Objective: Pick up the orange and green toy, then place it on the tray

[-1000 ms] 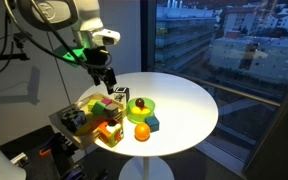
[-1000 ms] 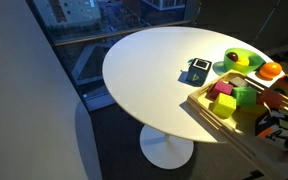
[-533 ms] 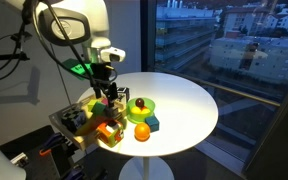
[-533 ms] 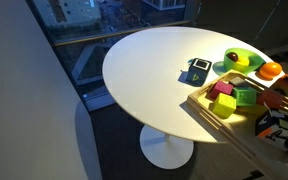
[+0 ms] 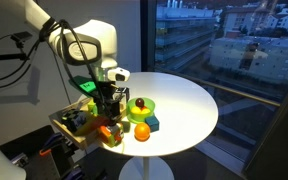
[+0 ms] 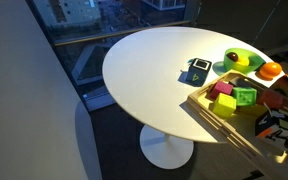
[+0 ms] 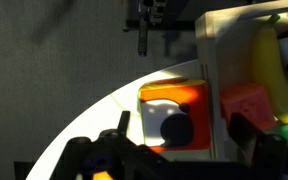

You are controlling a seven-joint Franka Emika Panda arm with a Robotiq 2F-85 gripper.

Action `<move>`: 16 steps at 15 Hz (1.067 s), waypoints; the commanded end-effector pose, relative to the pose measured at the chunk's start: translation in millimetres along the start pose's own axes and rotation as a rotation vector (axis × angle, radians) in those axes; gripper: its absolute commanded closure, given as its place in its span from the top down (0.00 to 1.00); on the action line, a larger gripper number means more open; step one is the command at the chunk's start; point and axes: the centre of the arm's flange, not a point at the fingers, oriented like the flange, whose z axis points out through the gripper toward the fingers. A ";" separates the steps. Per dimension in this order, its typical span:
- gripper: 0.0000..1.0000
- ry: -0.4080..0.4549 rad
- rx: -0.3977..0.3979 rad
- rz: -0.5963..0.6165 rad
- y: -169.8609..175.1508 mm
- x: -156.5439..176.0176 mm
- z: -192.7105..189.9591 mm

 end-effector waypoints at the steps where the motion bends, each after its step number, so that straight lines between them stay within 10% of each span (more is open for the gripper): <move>1: 1.00 0.004 -0.042 -0.003 2.2 12.8 20.5; 16: 1.00 0.038 -0.030 -0.038 1.4 19.7 58.9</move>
